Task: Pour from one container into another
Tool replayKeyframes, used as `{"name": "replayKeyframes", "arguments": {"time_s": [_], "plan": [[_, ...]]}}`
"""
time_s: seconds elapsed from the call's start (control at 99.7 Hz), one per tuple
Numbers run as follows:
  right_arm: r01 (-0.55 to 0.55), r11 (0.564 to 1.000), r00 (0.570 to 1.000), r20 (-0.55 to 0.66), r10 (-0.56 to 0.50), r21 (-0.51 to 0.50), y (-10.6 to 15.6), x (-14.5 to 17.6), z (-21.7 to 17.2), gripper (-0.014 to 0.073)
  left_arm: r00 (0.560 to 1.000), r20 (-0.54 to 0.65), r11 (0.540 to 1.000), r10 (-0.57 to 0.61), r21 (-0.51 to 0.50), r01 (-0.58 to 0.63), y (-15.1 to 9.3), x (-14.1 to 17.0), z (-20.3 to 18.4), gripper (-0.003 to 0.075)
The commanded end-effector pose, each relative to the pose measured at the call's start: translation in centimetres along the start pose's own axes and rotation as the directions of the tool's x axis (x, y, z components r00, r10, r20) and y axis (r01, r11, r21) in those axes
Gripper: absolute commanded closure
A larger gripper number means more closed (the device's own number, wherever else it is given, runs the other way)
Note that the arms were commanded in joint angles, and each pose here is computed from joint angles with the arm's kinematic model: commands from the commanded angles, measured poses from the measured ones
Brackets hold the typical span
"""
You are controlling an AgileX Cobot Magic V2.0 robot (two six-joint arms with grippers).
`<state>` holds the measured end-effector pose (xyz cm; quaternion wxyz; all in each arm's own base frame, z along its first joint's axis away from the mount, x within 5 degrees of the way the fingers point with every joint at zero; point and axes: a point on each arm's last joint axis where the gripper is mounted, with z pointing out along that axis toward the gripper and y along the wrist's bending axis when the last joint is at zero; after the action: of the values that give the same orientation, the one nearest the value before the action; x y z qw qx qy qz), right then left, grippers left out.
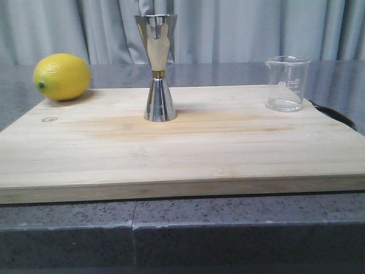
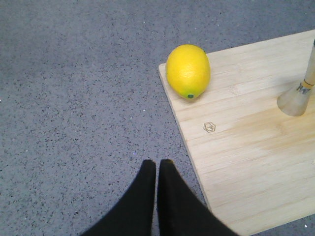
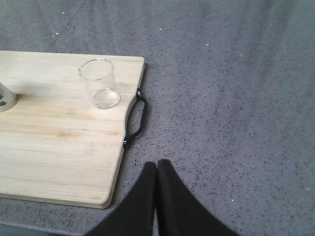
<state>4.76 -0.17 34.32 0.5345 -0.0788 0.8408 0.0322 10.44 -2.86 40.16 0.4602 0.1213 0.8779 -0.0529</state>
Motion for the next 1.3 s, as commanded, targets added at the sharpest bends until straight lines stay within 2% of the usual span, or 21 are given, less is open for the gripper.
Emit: {"name": "replayKeyframes", "arguments": {"time_s": [0.0,0.11,0.271,0.421,0.622,0.762,0.802,1.294], "plan": [[0.02,1.0,0.995,0.098,-0.02,0.0,-0.1,-1.5,-0.5,0.066,0.988,0.151,0.999,-0.037,-0.01,0.039,0.3,-0.3,-1.2,0.0739],[0.02,1.0,0.995,0.096,-0.02,0.001,-0.1,-1.5,-0.5,0.066,0.969,0.236,0.991,-0.073,-0.09,0.097,1.1,2.5,-1.2,0.0739],[0.02,1.0,0.995,0.096,-0.02,0.001,-0.1,-1.5,-0.5,0.066,0.905,0.419,0.975,-0.068,-0.164,0.149,1.4,7.8,0.1,0.0739],[0.02,1.0,0.995,0.096,-0.02,0.001,-0.1,-1.5,-0.5,0.066,0.829,0.555,0.971,-0.069,-0.153,0.182,1.1,12.7,2.1,0.0739],[0.02,1.0,0.995,0.096,-0.02,0.001,-0.1,-1.5,-0.5,0.066,0.764,0.642,0.972,-0.062,-0.136,0.193,0.9,17.3,5.0,0.0739],[0.02,1.0,0.995,0.094,-0.02,0.001,-0.1,-1.4,-0.5,0.066,0.715,0.697,0.972,-0.054,-0.128,0.198,0.9,18.5,6.0,0.0739],[0.02,1.0,0.995,0.094,-0.02,0.001,-0.1,-1.4,-0.5,0.066,0.725,0.686,0.972,-0.057,-0.129,0.199,0.9,18.6,6.1,0.0739],[0.02,1.0,0.996,0.09,-0.02,0.002,-0.1,-1.4,-0.5,0.066,0.722,0.69,0.972,-0.056,-0.127,0.197,0.9,18.5,6.0,0.0739]]}}
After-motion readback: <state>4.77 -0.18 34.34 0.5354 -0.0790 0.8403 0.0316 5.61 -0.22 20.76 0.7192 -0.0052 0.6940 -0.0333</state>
